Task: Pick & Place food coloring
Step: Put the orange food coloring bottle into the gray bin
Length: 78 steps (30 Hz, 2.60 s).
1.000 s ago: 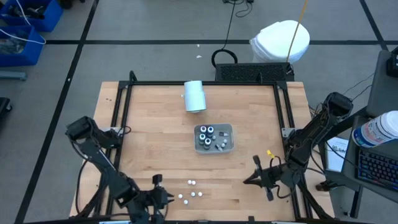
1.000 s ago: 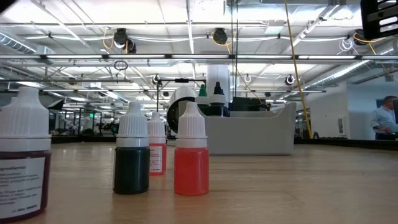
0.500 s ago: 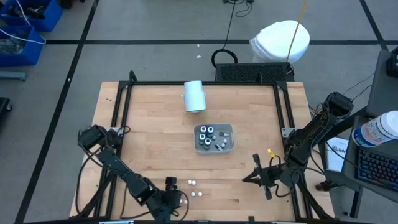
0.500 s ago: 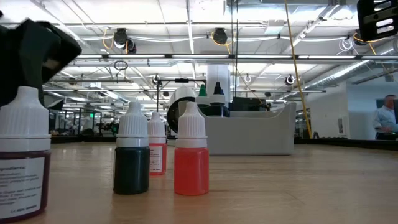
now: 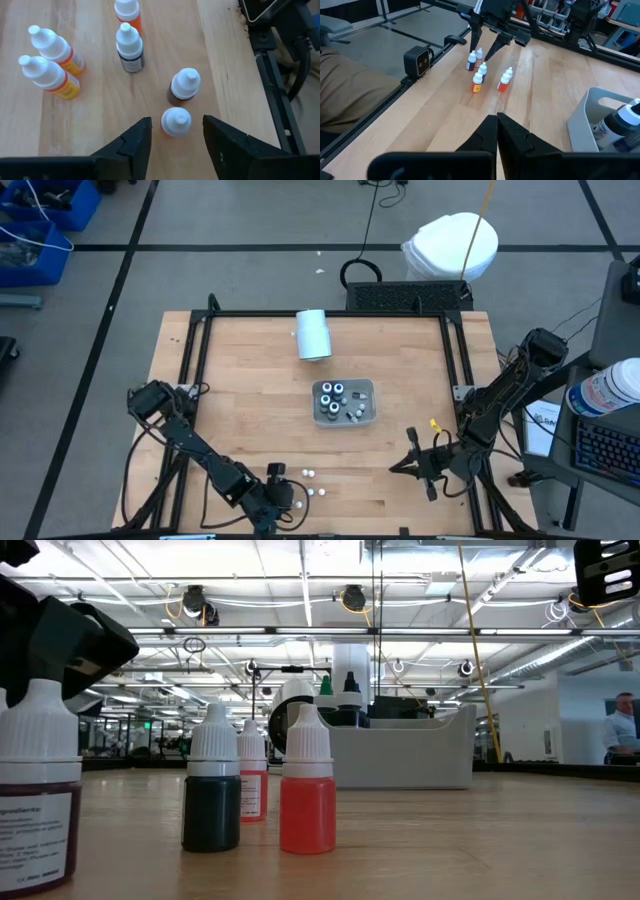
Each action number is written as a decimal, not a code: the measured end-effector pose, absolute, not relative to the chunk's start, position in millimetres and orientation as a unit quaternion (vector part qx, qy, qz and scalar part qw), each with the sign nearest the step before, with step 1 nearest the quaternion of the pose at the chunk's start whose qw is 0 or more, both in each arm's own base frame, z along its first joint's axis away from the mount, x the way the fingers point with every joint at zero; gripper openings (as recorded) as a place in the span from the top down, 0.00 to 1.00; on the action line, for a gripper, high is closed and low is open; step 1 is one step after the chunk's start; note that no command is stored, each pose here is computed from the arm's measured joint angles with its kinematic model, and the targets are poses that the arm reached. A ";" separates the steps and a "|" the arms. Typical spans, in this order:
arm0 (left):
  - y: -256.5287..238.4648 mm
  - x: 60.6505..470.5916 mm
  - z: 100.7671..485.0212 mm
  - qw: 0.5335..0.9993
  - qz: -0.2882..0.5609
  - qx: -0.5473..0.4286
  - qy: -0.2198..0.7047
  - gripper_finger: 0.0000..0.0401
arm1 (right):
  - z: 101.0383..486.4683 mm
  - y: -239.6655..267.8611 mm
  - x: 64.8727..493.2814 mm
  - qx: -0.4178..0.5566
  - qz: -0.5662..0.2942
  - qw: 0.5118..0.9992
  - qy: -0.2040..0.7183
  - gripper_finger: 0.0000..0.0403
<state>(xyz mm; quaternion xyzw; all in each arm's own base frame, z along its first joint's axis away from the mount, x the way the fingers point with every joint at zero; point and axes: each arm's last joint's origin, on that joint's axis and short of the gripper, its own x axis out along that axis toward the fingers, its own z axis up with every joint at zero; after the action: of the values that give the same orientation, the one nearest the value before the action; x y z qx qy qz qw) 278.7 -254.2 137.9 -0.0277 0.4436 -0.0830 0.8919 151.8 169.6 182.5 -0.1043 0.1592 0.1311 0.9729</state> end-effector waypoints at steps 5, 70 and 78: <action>-254.9 279.5 138.8 0.893 -0.088 -0.034 0.441 0.60 | 182.6 169.6 151.9 -0.104 0.131 0.973 0.159 1.00; -182.3 347.0 339.4 0.949 0.013 0.018 0.315 0.78 | 183.5 170.0 152.3 -0.121 0.136 0.971 0.153 1.00; -85.2 420.2 349.9 0.940 -0.007 -0.002 0.341 0.78 | 182.7 169.8 152.1 -0.130 0.137 0.970 0.156 1.00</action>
<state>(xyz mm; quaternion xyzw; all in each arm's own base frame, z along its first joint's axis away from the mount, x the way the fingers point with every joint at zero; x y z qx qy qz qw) 420.2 -85.2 349.9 -0.0024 0.3409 -0.0073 0.9401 152.1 169.8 182.7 -0.1297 0.1558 0.1370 0.9696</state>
